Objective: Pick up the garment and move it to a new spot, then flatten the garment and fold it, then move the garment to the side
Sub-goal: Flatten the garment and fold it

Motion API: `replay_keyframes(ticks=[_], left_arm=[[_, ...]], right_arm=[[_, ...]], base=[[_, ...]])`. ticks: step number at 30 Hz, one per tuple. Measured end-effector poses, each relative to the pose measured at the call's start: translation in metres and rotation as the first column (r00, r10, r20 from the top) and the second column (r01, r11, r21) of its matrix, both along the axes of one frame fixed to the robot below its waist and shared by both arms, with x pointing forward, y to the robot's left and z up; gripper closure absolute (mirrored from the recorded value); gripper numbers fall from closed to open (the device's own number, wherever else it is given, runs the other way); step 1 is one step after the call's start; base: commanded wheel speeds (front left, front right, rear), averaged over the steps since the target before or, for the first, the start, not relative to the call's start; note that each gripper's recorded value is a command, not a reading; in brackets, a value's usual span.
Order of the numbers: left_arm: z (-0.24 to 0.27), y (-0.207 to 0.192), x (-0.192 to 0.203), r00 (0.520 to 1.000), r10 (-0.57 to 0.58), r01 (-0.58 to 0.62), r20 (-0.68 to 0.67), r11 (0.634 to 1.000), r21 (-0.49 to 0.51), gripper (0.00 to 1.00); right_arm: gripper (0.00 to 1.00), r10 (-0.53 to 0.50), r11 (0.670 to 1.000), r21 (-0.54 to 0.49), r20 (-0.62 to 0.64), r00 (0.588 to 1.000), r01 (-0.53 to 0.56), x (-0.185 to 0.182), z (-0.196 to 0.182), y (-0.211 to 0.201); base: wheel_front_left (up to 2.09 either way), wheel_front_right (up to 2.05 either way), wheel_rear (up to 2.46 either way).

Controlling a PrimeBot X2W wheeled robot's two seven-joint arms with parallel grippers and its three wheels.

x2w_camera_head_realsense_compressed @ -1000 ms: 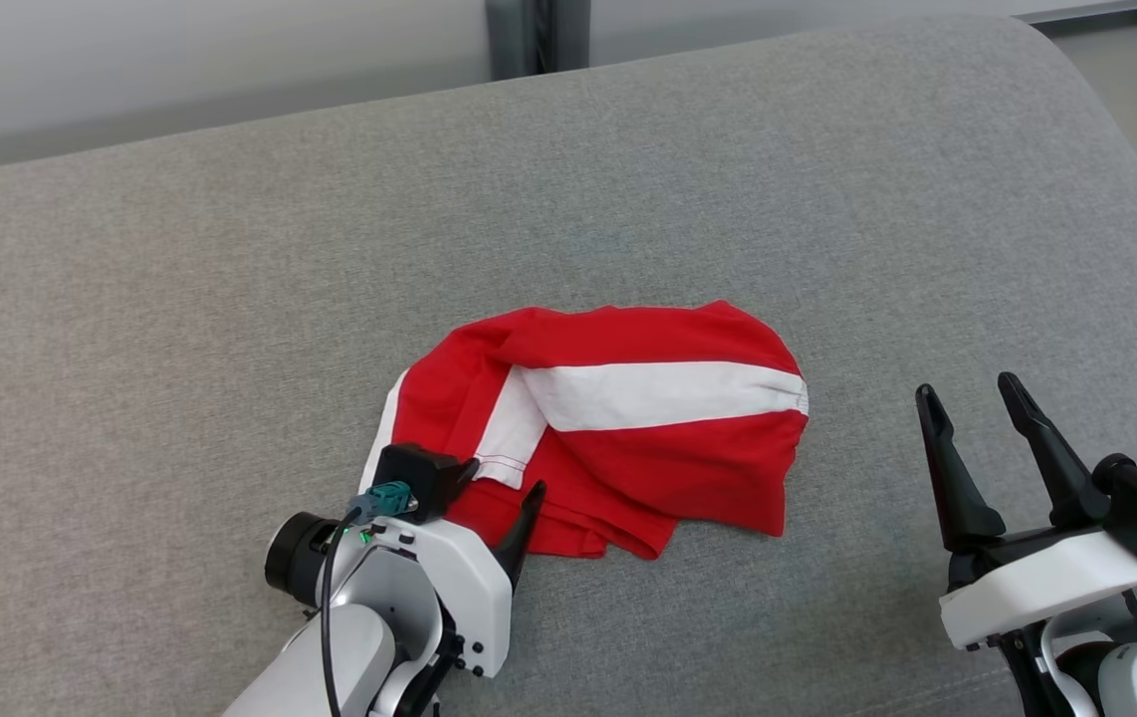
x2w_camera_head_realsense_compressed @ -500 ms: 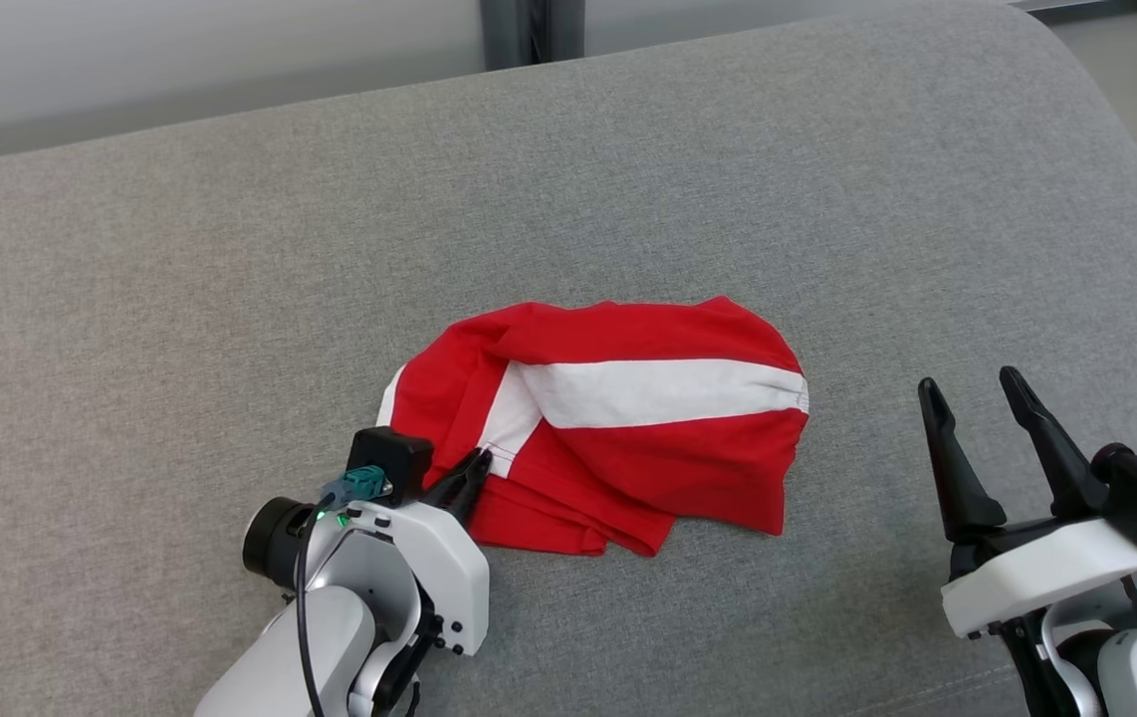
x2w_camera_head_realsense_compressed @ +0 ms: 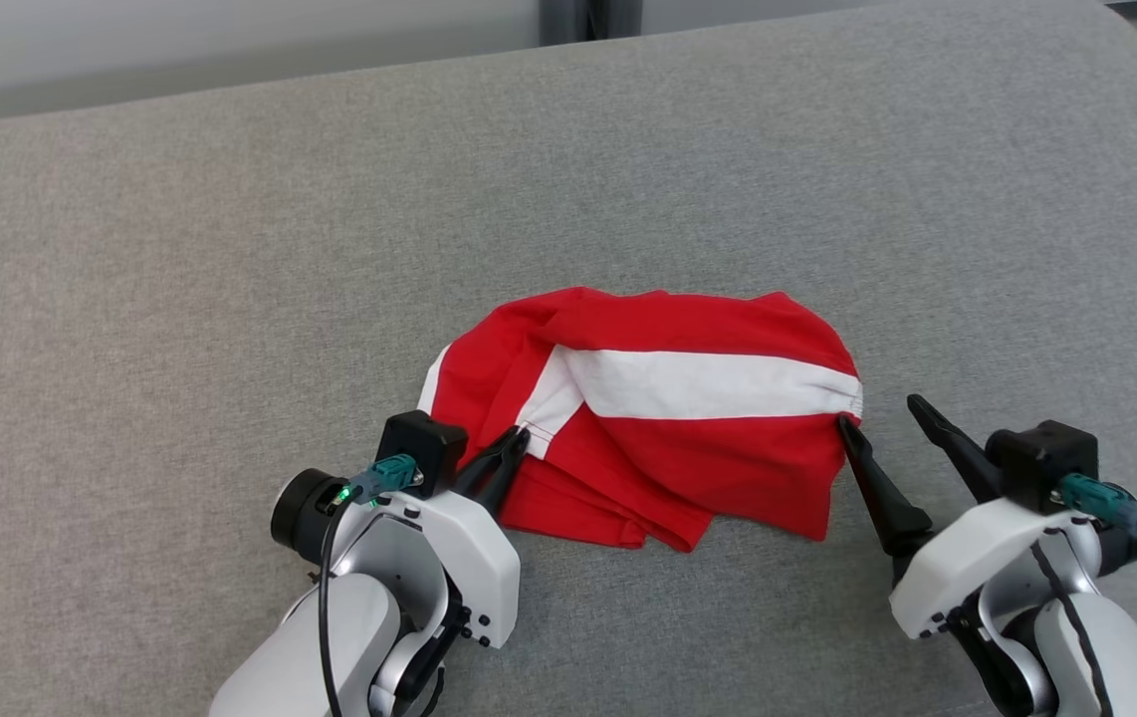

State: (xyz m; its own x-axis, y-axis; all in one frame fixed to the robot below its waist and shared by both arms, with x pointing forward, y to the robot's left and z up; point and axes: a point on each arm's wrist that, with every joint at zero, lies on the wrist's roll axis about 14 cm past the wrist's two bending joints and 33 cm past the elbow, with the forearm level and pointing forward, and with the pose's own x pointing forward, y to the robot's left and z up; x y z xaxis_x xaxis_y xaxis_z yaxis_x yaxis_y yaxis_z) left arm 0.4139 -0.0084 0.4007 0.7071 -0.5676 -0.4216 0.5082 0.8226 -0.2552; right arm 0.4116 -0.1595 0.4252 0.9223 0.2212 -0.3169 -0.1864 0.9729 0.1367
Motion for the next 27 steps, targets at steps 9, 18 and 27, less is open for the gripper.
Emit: replay_keyframes(ticks=[9, 18, 27], left_arm=[[-0.004, 0.005, 0.000, 1.000, 0.013, -0.013, -0.006, 1.000, 0.002, 1.00], [0.008, 0.005, 0.007, 0.999, 0.025, -0.024, 0.042, 0.999, -0.021, 1.00], [0.051, 0.010, 0.024, 0.980, 0.071, -0.057, 0.187, 0.995, -0.076, 1.00]], right_arm=[[1.00, 0.069, 0.997, 0.040, -0.052, 0.996, -0.067, 0.015, -0.020, 0.022], [1.00, 0.069, 0.996, 0.064, -0.027, 0.997, -0.067, 0.021, -0.016, 0.018], [1.00, 0.014, 0.999, 0.038, 0.183, 0.983, -0.021, 0.040, 0.039, -0.004]], base=[[0.00, 0.00, 0.00], [0.00, 0.00, 0.00], [0.00, 0.00, 0.00]])
